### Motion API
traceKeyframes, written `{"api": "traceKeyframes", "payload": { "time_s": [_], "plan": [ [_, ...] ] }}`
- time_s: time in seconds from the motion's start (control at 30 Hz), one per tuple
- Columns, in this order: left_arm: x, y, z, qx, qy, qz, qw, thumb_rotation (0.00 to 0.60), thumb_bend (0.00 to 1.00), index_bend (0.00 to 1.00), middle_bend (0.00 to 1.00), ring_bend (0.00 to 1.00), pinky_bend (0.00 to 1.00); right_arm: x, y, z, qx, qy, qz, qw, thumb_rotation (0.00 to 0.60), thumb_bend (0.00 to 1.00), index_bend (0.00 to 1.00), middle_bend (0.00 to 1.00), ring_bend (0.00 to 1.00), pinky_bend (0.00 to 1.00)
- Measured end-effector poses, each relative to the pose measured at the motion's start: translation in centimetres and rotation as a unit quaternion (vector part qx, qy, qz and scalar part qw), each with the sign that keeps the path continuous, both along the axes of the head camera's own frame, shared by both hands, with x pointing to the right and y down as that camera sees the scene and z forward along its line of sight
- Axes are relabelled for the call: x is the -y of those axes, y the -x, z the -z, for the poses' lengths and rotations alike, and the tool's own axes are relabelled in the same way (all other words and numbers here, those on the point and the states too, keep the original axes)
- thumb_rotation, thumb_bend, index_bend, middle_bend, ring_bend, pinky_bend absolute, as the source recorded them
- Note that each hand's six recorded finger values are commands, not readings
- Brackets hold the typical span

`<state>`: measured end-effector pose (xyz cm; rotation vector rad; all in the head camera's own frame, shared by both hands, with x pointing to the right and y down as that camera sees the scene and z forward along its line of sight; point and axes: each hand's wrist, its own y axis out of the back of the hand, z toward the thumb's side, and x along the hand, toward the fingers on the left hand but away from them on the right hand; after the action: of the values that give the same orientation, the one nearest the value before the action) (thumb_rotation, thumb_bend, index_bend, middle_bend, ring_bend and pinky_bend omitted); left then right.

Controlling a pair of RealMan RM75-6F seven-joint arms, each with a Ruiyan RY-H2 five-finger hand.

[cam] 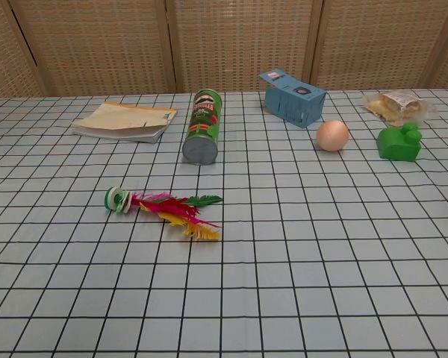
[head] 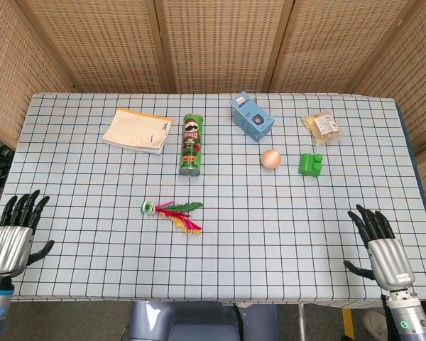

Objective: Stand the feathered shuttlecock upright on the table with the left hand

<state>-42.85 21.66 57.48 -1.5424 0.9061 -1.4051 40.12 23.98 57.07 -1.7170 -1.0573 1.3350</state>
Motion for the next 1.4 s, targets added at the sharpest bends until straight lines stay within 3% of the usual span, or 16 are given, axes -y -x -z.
{"api": "traceKeyframes", "payload": {
  "time_s": [0.23, 0.53, 0.8, 1.13, 1.4],
  "plan": [
    [2.5, -5.1, -0.8, -0.017, 0.025, -0.078, 0.9965, 0.6, 0.25, 0.19, 0.0, 0.0, 0.0, 0.2, -0.3, 0.2, 0.004, -0.003, -0.006, 1.0, 0.6, 0.04, 0.1, 0.0, 0.0, 0.03],
    [4.7, -11.9, -2.3, -0.025, 0.031, -0.139, 0.9895, 0.6, 0.26, 0.28, 0.0, 0.0, 0.0, 0.3, -0.5, 0.2, 0.009, -0.001, -0.011, 0.9999, 0.6, 0.04, 0.1, 0.0, 0.0, 0.03],
    [5.8, -17.8, -4.8, -0.014, 0.045, -0.168, 0.9847, 0.6, 0.26, 0.31, 0.0, 0.0, 0.0, 0.5, -0.8, 0.4, 0.015, -0.003, -0.018, 0.9997, 0.6, 0.04, 0.1, 0.0, 0.0, 0.03],
    [6.0, -26.6, -6.8, -0.012, 0.054, -0.209, 0.9764, 0.6, 0.2, 0.4, 0.0, 0.0, 0.0, 0.8, -1.3, 0.6, 0.031, -0.004, -0.03, 0.9991, 0.6, 0.04, 0.1, 0.0, 0.0, 0.03],
    [5.6, -29.8, -8.2, 0.002, 0.06, -0.229, 0.9715, 0.6, 0.2, 0.42, 0.0, 0.0, 0.0, 1.0, -1.6, 0.7, 0.04, -0.007, -0.037, 0.9985, 0.6, 0.04, 0.1, 0.0, 0.0, 0.03]
  ]
}}
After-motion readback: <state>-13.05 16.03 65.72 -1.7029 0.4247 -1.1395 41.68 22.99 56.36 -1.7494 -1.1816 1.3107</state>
